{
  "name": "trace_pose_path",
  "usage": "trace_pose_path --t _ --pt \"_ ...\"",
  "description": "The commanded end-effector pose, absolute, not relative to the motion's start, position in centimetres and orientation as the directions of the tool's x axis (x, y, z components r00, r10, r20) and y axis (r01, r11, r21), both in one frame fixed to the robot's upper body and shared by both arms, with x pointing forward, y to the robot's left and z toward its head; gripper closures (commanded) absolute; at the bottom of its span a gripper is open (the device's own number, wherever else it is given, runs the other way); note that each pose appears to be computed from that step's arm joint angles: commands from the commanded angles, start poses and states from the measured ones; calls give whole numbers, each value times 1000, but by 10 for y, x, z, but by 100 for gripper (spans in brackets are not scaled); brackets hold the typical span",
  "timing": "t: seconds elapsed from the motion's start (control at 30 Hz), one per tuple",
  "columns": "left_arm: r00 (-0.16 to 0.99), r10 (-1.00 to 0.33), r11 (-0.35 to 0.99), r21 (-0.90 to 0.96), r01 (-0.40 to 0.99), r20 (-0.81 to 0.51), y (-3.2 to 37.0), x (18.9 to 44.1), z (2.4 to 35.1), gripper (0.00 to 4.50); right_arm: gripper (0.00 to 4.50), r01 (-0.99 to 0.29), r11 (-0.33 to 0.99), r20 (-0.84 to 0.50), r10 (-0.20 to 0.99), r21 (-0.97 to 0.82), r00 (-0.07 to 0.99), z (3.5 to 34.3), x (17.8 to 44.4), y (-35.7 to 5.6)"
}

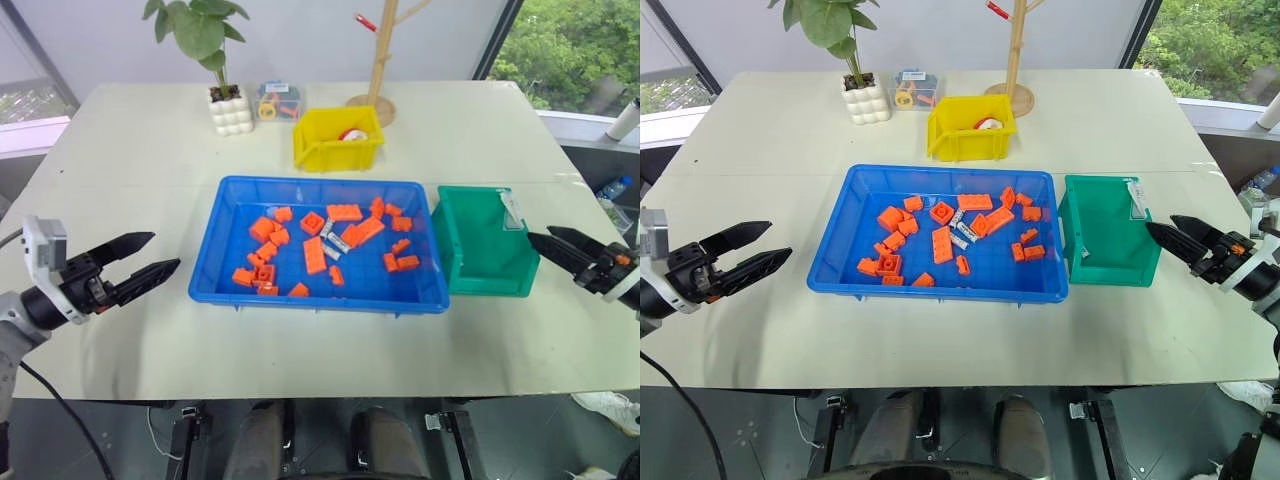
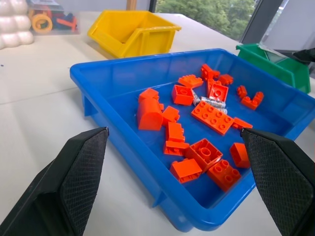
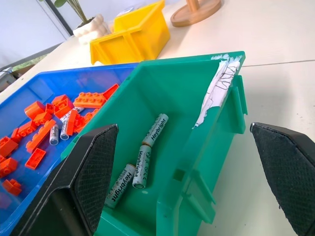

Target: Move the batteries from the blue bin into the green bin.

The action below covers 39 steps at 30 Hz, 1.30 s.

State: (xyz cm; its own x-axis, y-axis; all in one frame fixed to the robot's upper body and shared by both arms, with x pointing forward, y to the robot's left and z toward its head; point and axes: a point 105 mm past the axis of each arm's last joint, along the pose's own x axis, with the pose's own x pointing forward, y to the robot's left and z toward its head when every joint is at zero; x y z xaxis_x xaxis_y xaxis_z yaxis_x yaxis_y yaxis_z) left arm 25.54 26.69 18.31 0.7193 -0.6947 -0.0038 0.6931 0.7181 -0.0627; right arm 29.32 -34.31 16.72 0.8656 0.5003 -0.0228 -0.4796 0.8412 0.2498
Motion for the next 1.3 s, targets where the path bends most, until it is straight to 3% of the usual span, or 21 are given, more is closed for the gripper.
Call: trace_pose_path --t 0.03,0.2,0.53,0.8,1.07,1.3 --pt "721 -693 721 -16 693 15 266 257 192 0 8 -499 840 9 509 212 861 181 293 -341" --pt "727 -685 728 26 685 36 267 263 202 0 8 -519 835 29 523 182 852 193 299 -333" --pt "631 -775 632 77 771 45 252 282 234 0 8 -586 806 77 581 79 810 237 331 -282" --pt "515 -857 515 -4 857 8 219 290 225 0 8 -729 684 2 729 21 684 254 340 -194" --pt "450 -893 451 -44 892 -32 201 278 210 0 8 -860 503 -116 863 89 492 238 329 -112" --pt "464 -886 464 -16 886 -11 193 280 209 0 8 -845 479 -232 873 239 429 199 334 -59"
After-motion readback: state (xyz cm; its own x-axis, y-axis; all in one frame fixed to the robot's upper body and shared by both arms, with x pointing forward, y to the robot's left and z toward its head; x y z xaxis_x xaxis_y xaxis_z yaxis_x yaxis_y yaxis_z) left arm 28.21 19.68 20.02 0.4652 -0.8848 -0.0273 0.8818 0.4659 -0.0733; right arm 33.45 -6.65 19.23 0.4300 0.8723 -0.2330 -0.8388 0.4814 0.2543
